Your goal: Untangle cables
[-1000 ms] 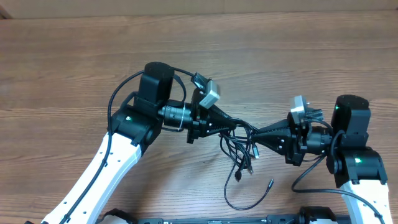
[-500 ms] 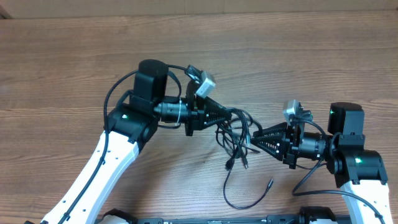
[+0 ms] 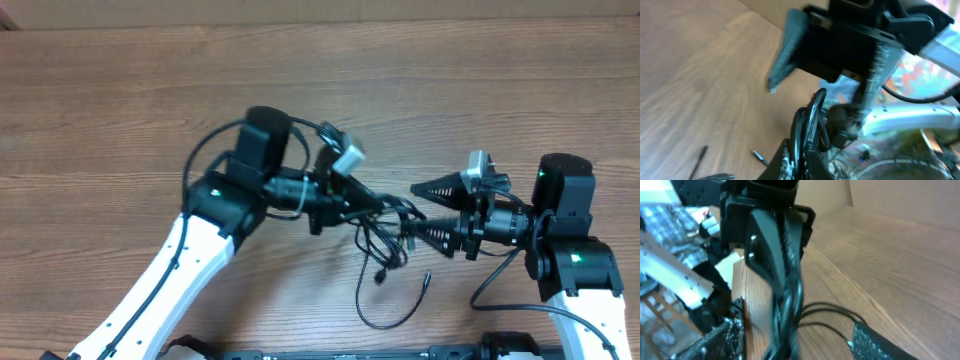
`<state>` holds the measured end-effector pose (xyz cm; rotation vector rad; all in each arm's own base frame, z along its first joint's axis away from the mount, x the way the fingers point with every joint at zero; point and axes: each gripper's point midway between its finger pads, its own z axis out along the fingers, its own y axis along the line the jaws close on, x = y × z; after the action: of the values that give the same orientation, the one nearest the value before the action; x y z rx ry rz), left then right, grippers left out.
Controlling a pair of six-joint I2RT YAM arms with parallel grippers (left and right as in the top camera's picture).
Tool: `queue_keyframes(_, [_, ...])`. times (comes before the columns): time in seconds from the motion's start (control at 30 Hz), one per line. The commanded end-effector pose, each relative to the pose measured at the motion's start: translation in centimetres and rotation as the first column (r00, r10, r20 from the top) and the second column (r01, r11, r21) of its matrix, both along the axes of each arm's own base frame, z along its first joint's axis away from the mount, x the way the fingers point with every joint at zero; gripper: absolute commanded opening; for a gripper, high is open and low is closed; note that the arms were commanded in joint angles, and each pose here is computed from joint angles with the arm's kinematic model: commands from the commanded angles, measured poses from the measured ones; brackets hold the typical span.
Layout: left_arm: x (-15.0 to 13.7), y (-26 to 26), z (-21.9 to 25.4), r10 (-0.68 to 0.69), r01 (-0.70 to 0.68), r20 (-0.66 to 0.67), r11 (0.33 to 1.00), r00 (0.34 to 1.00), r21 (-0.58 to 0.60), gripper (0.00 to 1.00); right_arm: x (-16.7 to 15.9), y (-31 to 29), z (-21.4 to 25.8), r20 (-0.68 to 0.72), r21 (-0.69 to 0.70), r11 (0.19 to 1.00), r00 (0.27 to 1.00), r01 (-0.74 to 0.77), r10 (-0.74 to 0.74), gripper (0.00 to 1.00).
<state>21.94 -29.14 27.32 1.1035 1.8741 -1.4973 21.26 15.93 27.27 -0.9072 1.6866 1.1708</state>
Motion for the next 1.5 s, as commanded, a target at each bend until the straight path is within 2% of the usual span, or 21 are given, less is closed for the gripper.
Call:
queue_keyframes(0.0, [-0.9,-0.7,0.5,-0.044,0.045,0.034,0.999,0.998,-0.017,0.04,-0.3,0.1,0.5,0.006,0.014,1.000,1.000,-0.015,0.015,0.33])
queue_keyframes(0.03, [-0.8,-0.7,0.5,-0.044,0.044,0.034,0.999,0.998,-0.017,0.04,-0.4,0.1,0.5,0.003,0.015,1.000,1.000,-0.016,0.016,0.18])
queue_keyframes(0.07, [-0.7,-0.6,0.5,-0.040,0.040,0.033,0.999,0.999,-0.017,0.04,-0.4,0.1,0.5,-0.001,0.015,1.000,1.000,-0.015,0.015,0.07])
queue_keyframes(0.1, [-0.6,-0.5,0.5,-0.034,0.035,0.031,0.999,0.999,-0.017,0.04,-0.4,0.1,0.4,-0.005,0.015,1.000,1.000,-0.015,0.015,0.04])
queue_keyframes(0.2, [0.1,0.0,0.5,-0.009,0.010,0.021,1.000,1.000,-0.015,0.04,-0.6,0.1,0.3,-0.024,0.016,1.000,1.000,-0.015,0.015,0.04])
queue_keyframes(0.43, [3.2,2.3,1.0,0.130,-0.132,-0.103,0.991,0.986,-0.017,0.04,-0.9,0.0,-0.3,-0.065,0.008,1.000,0.998,-0.009,0.009,0.04])
queue_keyframes(0.57, [3.5,2.3,1.2,0.137,-0.140,-0.097,0.990,0.986,-0.025,0.04,-0.9,0.0,-0.6,-0.082,-0.001,1.000,0.997,0.000,0.000,0.04])
queue_keyframes(0.83, [3.9,2.2,1.8,0.141,-0.145,-0.070,0.988,0.987,-0.045,0.04,-0.6,-0.8,-3.2,-0.186,-0.103,0.991,0.977,0.083,-0.101,0.04])
queue_keyframes(1.0, [6.0,2.3,2.2,0.267,-0.273,-0.131,0.962,0.955,-0.027,0.04,-1.0,-0.9,-3.7,-0.203,-0.117,0.990,0.974,0.075,-0.098,0.04])
queue_keyframes(1.13, [6.2,2.4,1.8,0.285,-0.290,-0.143,0.957,0.948,-0.012,0.04,-1.1,-0.8,-3.6,-0.205,-0.111,0.991,0.974,0.070,-0.092,0.04])
queue_keyframes(1.17, [6.1,2.4,1.7,0.286,-0.290,-0.151,0.957,0.946,-0.005,0.08,-1.2,-0.8,-3.6,-0.205,-0.106,0.992,0.975,0.067,-0.087,0.04])
queue_keyframes(1.23, [6.0,2.5,1.4,0.286,-0.289,-0.165,0.957,0.944,0.008,0.40,-1.2,-0.7,-3.5,-0.204,-0.103,0.993,0.975,0.064,-0.084,0.04])
queue_keyframes(1.33, [5.8,2.6,1.0,0.288,-0.288,-0.185,0.957,0.940,0.024,0.74,-1.1,-0.7,-3.4,-0.192,-0.102,0.993,0.978,0.065,-0.084,0.04])
queue_keyframes(1.4, [5.7,2.6,0.9,0.288,-0.288,-0.188,0.957,0.939,0.026,0.92,-1.2,-0.8,-3.3,-0.188,-0.102,0.993,0.978,0.066,-0.085,0.04])
queue_keyframes(1.47, [5.7,2.6,0.9,0.287,-0.288,-0.187,0.957,0.939,0.026,1.00,-1.3,-0.7,-3.0,-0.173,-0.095,0.993,0.982,0.063,-0.079,0.04])
